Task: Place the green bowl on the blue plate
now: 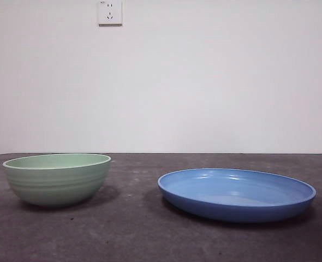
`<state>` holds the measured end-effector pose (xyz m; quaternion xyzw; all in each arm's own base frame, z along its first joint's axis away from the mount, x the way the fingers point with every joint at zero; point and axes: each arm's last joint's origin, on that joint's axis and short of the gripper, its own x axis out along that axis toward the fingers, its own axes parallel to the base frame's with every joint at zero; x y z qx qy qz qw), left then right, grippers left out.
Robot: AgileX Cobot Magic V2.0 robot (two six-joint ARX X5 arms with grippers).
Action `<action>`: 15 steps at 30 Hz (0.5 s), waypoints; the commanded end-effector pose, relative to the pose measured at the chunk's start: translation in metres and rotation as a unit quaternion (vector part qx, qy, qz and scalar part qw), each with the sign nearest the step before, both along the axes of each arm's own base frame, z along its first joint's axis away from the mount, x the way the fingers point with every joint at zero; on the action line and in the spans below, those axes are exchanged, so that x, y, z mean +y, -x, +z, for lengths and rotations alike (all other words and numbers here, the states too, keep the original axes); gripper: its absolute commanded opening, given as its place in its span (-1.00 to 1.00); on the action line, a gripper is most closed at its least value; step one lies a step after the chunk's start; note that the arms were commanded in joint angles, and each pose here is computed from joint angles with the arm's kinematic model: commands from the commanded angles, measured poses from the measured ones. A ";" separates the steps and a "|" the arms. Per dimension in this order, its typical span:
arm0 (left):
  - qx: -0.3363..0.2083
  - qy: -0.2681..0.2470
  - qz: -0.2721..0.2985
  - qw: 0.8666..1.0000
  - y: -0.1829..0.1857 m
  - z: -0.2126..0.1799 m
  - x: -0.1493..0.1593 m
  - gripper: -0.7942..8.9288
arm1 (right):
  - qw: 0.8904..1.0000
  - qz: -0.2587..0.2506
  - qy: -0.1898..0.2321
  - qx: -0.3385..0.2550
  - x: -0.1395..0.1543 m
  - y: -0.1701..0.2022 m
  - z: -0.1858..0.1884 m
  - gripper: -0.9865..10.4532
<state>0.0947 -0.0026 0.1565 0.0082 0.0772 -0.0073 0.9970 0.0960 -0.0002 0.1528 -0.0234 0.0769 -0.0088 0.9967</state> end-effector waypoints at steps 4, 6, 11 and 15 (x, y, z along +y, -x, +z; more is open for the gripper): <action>0.012 0.003 0.000 1.000 -0.001 -0.007 0.000 -0.80 | 1.000 -0.002 -0.008 -0.006 0.000 0.000 0.000 -0.79; 0.012 0.003 0.000 1.000 -0.001 -0.007 0.000 -0.80 | 1.000 -0.001 -0.010 -0.008 0.000 0.000 0.000 -0.79; 0.004 0.022 0.002 1.000 -0.001 -0.006 0.000 -0.80 | 0.998 0.005 -0.060 -0.011 0.001 0.000 0.001 -0.80; -0.007 0.059 0.008 0.998 -0.001 0.001 0.000 -0.80 | 0.994 0.014 -0.103 -0.018 0.002 0.000 0.006 -0.81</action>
